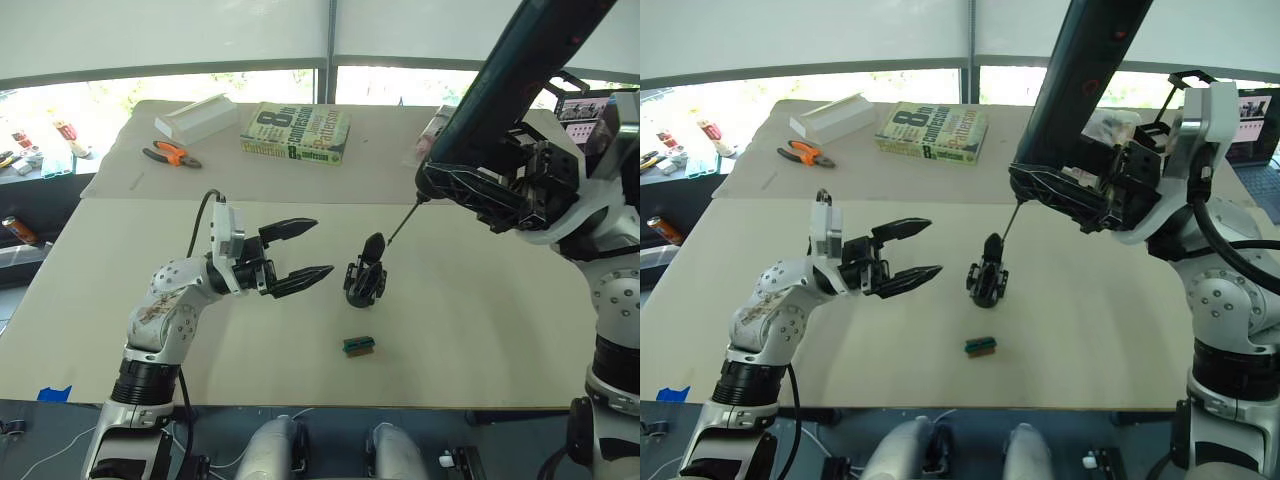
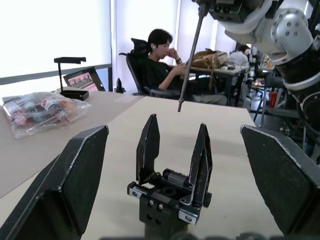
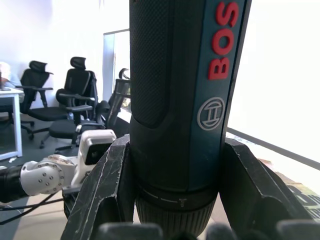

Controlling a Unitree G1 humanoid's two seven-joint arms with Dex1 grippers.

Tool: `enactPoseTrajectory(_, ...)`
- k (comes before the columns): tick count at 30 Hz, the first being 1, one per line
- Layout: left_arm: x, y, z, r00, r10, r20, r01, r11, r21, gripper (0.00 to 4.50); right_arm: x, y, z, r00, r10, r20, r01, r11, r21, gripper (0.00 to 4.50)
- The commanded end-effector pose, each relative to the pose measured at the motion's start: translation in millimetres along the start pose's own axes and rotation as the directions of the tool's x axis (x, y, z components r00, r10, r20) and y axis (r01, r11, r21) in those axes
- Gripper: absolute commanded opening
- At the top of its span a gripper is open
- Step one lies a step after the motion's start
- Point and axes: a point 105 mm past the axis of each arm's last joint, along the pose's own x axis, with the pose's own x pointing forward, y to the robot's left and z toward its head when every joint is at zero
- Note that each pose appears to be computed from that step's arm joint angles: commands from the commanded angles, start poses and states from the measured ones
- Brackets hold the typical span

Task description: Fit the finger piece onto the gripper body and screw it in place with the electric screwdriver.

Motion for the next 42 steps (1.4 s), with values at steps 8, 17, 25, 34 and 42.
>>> enactPoseTrajectory(8, 8, -7, -39, 0.994, -0.011, -0.111, 0.019, 0.997, 0.072, 4.5, 18, -1, -4, 0.998, 0.041, 0.037, -0.041, 0.999, -0.021, 1.92)
enactPoseTrajectory(17, 6, -16, -64, 0.986, -0.039, -0.162, 0.047, 0.998, 0.05, 4.5, 24, 2, -27, 0.998, 0.065, -0.004, -0.065, 0.998, 0.021, 1.92)
enactPoseTrajectory(25, 11, -14, -67, 0.985, -0.033, -0.169, 0.041, 0.998, 0.049, 4.5, 23, 8, -39, 0.996, 0.086, -0.036, -0.084, 0.994, 0.064, 1.92)
enactPoseTrajectory(34, 16, -9, -63, 0.985, -0.032, -0.169, 0.042, 0.998, 0.051, 4.5, 21, 12, -51, 0.994, 0.089, -0.061, -0.083, 0.993, 0.085, 1.92)
enactPoseTrajectory(42, 17, -12, -66, 0.985, -0.038, -0.17, 0.046, 0.998, 0.045, 4.5, 18, 13, -57, 0.993, 0.087, -0.077, -0.079, 0.992, 0.095, 1.92)
